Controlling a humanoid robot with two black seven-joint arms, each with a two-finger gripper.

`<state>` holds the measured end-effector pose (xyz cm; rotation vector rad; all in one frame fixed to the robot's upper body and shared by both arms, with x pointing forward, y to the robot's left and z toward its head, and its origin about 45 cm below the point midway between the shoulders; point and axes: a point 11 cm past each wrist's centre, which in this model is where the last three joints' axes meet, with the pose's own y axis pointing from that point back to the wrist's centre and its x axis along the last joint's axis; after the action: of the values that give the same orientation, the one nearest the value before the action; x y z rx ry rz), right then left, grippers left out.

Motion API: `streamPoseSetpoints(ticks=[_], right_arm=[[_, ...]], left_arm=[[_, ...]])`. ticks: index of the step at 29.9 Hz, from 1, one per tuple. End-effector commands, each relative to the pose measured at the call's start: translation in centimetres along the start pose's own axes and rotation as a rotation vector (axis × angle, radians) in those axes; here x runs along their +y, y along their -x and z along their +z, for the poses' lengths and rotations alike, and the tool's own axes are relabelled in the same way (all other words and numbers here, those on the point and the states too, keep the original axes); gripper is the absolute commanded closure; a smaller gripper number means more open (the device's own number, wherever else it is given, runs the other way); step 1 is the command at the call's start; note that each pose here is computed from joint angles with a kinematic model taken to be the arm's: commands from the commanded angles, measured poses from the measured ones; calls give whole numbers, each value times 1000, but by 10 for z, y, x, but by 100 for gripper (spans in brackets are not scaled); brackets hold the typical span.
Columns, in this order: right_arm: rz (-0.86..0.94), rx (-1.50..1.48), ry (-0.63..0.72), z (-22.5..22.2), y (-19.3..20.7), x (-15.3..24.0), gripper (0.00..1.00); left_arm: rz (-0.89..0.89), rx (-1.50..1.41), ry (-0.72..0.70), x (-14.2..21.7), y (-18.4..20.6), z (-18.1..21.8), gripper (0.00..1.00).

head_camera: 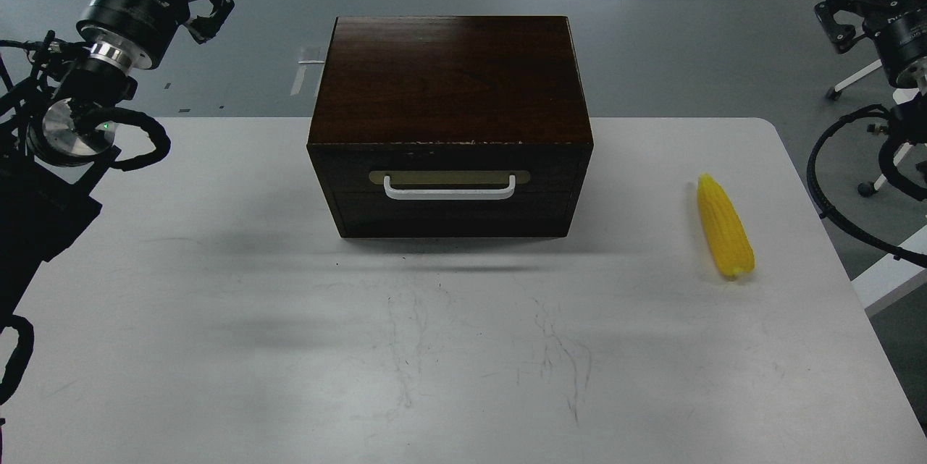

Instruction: Put corn in drawer with both arms

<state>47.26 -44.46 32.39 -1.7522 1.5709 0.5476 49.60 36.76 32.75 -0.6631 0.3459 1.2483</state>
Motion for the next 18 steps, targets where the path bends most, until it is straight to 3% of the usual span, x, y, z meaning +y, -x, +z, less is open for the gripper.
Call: streamPoseSetpoints(ticks=[1, 12, 18], right_arm=[[-2, 1, -2, -1, 1, -1, 0], [-5, 3, -9, -5, 2, -1, 0], [-3, 12, -18, -12, 1, -1, 0]], left_arm=[[0, -1, -1, 0, 0, 0, 2], [-3, -21, 18, 2, -2, 14, 1], [37, -101, 36, 15, -22, 54, 1]])
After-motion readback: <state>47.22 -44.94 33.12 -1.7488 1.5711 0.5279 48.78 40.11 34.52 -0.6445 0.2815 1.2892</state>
